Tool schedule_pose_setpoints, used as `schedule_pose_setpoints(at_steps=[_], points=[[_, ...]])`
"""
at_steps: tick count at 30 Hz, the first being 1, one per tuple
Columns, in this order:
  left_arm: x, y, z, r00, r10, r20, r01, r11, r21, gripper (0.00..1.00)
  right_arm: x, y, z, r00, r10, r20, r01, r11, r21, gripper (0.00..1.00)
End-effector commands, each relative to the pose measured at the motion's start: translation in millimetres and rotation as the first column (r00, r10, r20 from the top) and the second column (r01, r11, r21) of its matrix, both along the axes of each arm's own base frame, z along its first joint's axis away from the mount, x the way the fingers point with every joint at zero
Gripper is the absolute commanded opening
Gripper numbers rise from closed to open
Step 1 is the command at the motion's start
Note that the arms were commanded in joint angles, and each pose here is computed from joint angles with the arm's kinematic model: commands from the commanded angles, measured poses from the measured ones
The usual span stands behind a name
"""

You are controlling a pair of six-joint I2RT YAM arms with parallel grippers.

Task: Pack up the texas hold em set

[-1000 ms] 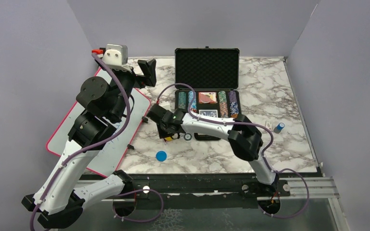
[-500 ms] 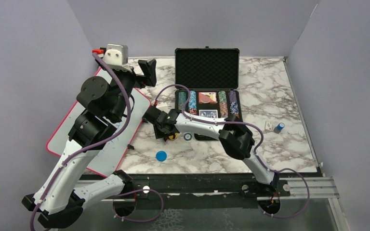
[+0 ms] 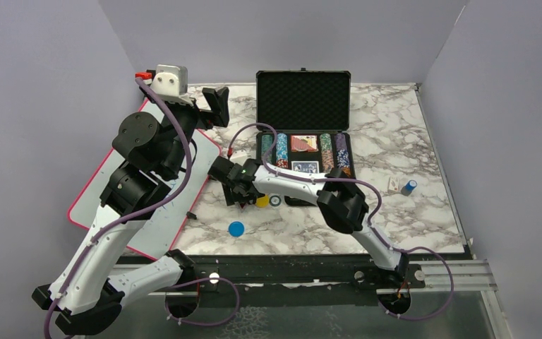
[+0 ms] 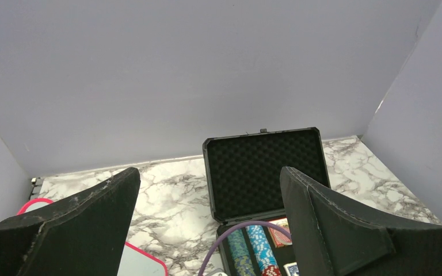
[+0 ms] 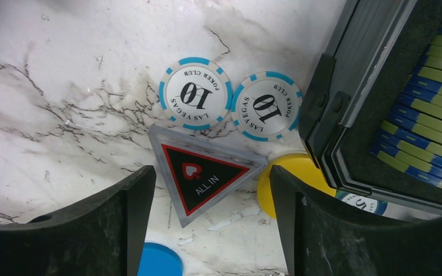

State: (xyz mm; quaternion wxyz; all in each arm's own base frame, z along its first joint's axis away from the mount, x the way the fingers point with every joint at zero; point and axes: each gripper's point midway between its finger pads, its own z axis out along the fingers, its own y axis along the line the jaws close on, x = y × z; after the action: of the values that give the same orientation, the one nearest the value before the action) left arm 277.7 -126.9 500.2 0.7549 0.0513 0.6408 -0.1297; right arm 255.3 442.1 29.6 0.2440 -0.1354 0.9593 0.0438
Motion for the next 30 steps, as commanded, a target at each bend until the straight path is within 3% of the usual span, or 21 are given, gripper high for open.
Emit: schedule_pose_setpoints(at_steps=[1, 6, 11, 19, 23, 26, 30], points=[[0.3, 6.0, -0.3, 1.0, 0.029, 0.002, -0.029, 1.0, 0.005, 0.94, 0.4, -5.2, -11.0, 1.0, 0.014, -0.007, -0.014, 0.998, -0.056, 0.77], [0.7, 6.3, -2.1, 1.0, 0.031, -0.001, -0.031, 0.999, 0.01, 0.94, -0.2, 0.1, -16.6, 0.998, 0.06, -0.014, -0.061, 0.997, -0.051, 0.83], [1.3, 7.1, -3.0, 0.999, 0.037, -0.002, -0.037, 0.999, 0.014, 0.94, 6.4, 1.3, -18.7, 0.996, 0.084, 0.001, -0.083, 0.994, -0.067, 0.82], [3.7, 5.5, -6.0, 0.999, 0.037, -0.007, -0.037, 0.999, 0.019, 0.94, 7.7, -2.2, -18.6, 0.996, 0.092, -0.006, -0.092, 0.992, -0.088, 0.59], [4.8, 3.3, -7.0, 0.999, 0.032, -0.008, -0.032, 0.999, 0.016, 0.94, 7.6, -3.9, -8.6, 0.996, 0.087, 0.004, -0.086, 0.993, -0.079, 0.55], [5.3, 2.9, -7.4, 0.999, 0.031, -0.009, -0.031, 0.999, 0.017, 0.94, 9.7, -0.2, 7.2, 0.995, 0.094, 0.028, -0.092, 0.995, -0.047, 0.55], [4.7, 3.3, -6.6, 0.999, 0.031, -0.008, -0.031, 0.999, 0.014, 0.94, 9.9, 2.2, 18.1, 0.994, 0.101, 0.039, -0.1, 0.995, -0.023, 0.65]])
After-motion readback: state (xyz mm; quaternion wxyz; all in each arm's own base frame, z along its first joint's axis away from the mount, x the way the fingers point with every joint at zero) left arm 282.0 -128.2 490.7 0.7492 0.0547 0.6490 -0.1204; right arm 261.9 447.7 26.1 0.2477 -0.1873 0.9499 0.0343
